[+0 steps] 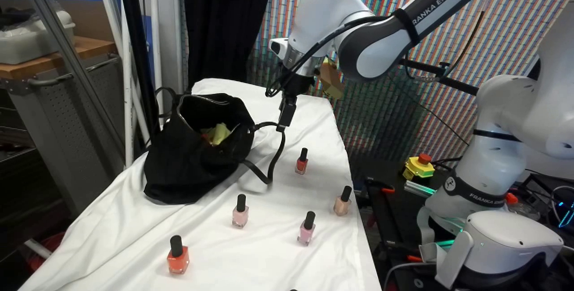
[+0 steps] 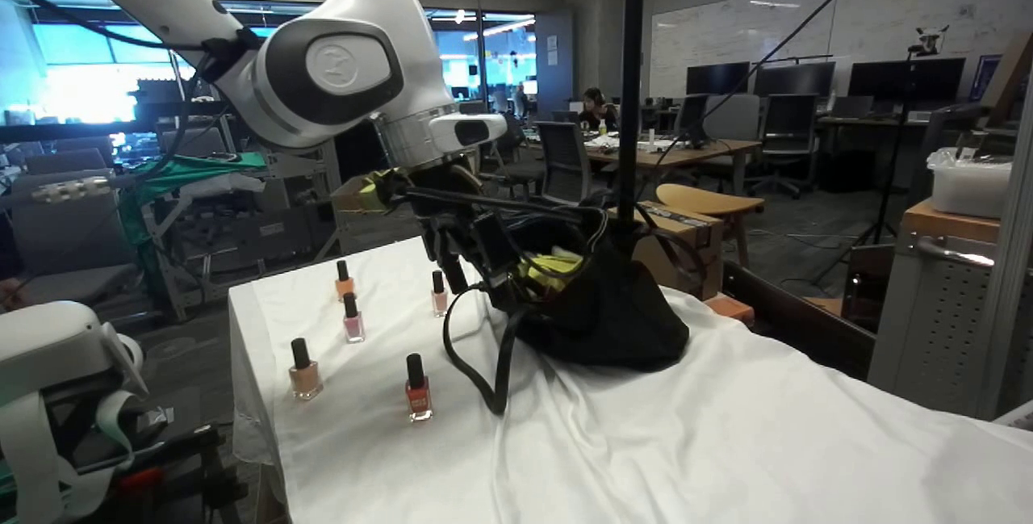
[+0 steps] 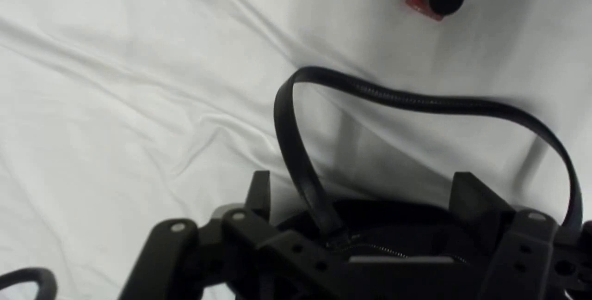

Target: Pick up the nail polish and put them in the bag

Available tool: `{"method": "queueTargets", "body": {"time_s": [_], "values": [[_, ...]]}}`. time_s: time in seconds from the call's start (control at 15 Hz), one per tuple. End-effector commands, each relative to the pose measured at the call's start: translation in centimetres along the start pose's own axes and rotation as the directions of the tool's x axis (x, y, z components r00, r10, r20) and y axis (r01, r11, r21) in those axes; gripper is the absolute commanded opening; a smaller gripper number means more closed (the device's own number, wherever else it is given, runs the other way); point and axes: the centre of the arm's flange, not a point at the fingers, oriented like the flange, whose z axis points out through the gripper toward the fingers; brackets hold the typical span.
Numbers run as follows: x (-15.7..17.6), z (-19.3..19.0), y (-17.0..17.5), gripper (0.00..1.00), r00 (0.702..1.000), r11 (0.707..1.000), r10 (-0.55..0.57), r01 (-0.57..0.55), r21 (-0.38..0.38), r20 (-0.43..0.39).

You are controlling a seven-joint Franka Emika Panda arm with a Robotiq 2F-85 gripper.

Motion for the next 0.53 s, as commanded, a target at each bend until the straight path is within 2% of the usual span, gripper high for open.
{"method": "queueTargets", "body": {"time_s": [0.0,0.47], "values": [[-3.5,-0.4,-0.7,1.00,1.000,1.000,-0.015,0.015,-0.001,-0.008],[-7.6,1.8,-0.8,1.00,0.998,0.998,-0.063,0.063,-0.012,0.021]]}}
